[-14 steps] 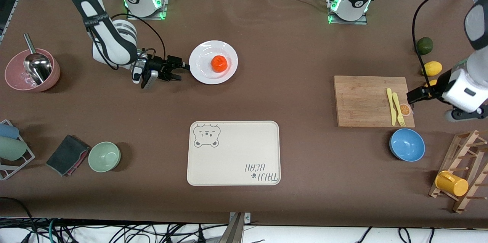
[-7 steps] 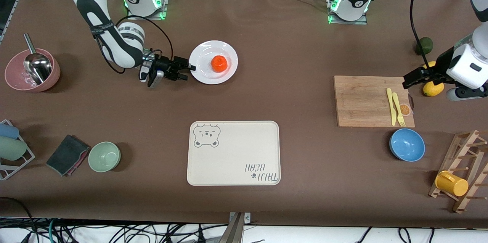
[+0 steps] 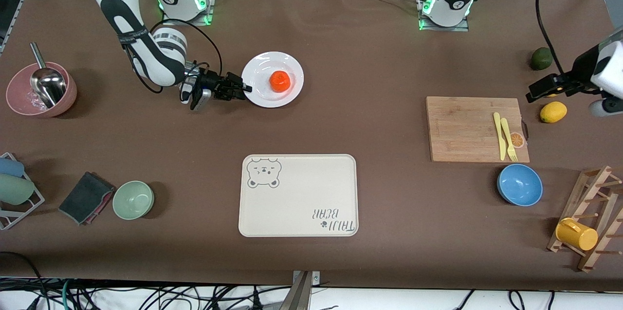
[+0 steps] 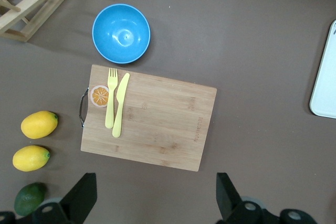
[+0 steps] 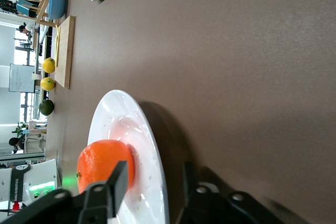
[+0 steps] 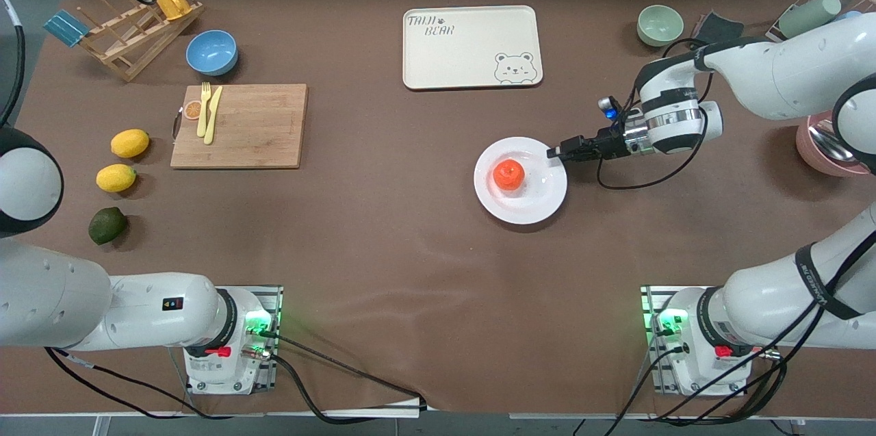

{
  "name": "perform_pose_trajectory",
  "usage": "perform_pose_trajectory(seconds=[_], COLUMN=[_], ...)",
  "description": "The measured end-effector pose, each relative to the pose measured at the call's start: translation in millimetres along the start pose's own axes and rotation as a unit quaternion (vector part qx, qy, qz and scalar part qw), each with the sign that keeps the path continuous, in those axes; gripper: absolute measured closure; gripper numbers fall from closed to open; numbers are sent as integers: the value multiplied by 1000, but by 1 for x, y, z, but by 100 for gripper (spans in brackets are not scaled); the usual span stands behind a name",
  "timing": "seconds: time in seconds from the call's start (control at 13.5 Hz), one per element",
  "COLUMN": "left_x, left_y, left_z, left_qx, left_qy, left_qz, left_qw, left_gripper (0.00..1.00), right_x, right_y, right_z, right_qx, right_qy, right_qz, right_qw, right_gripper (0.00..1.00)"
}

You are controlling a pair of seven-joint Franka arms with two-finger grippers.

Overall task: Place orange and plate with both arms
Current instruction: 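Grip the white plate rim with the right gripper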

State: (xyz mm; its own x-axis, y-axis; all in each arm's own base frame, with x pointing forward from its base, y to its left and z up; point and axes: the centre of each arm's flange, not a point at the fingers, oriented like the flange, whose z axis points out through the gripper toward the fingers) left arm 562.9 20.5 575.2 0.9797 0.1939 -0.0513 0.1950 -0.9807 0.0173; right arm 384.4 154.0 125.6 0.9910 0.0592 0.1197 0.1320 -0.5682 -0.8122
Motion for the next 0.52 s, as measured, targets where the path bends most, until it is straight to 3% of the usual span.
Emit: perform_pose_trajectory(seconds=[0.52], left_x=[-7], left_y=[14], left_z=[1], left_qx=[11], left_qy=[-12], left_qz=[52], left_qw=[999], left_gripper=[0], right_x=[-9], right_y=[-6], right_z=[9], right_qx=[3], right_qy=[11], right_qz=[-14], right_qw=[1000], right_gripper=[66])
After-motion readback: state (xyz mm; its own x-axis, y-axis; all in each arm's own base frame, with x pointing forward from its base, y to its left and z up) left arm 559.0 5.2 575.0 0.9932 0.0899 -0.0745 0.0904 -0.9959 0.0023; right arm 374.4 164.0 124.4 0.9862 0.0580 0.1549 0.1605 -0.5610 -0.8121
